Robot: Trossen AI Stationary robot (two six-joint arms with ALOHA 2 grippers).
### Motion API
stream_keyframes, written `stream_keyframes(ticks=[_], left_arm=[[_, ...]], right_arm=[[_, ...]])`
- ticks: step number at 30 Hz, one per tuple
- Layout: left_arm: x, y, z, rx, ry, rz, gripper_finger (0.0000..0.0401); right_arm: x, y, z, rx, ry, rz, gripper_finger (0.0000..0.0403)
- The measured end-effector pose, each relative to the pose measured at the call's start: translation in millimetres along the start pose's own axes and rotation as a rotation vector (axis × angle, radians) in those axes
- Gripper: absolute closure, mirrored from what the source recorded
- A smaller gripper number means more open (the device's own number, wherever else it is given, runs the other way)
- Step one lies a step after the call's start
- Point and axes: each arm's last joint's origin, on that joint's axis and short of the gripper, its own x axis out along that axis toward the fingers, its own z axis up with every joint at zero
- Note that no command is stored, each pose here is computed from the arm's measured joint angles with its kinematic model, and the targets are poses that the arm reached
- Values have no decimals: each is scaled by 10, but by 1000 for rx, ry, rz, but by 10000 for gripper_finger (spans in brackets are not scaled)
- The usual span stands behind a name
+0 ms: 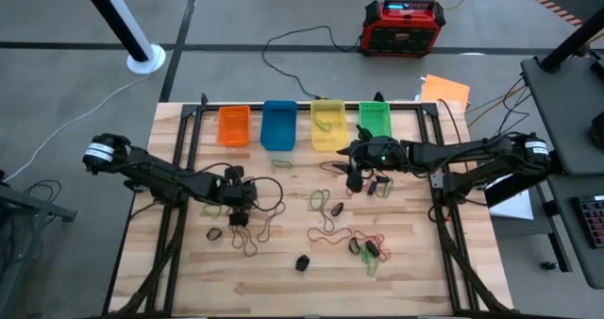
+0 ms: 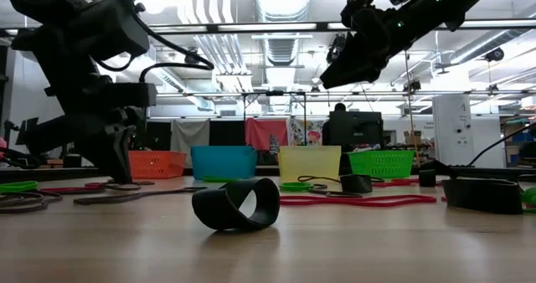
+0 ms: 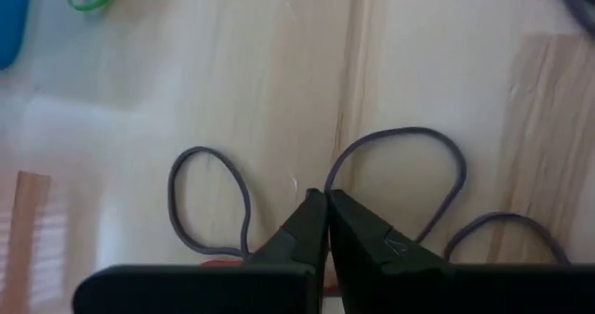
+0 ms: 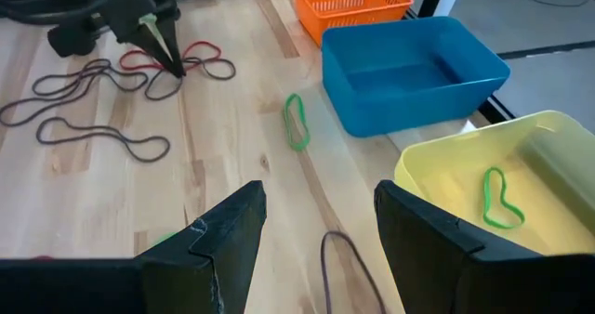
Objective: Sort rubber bands into baskets
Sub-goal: Put the violet rubber band into the orange bin
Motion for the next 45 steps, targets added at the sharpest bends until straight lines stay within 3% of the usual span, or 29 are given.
stream_keyframes(ticks=[16, 40, 45], left_arm=[[-338, 97, 126, -32, -181, -24, 401], [-855, 257, 249, -126, -555, -83, 401], [-946, 309, 266, -174, -631, -17, 401]], right_arm=[[0, 0, 4, -10, -6, 0, 204], [0, 0, 2, -13, -5, 0, 204], [1, 0, 2, -15, -5, 0, 204]])
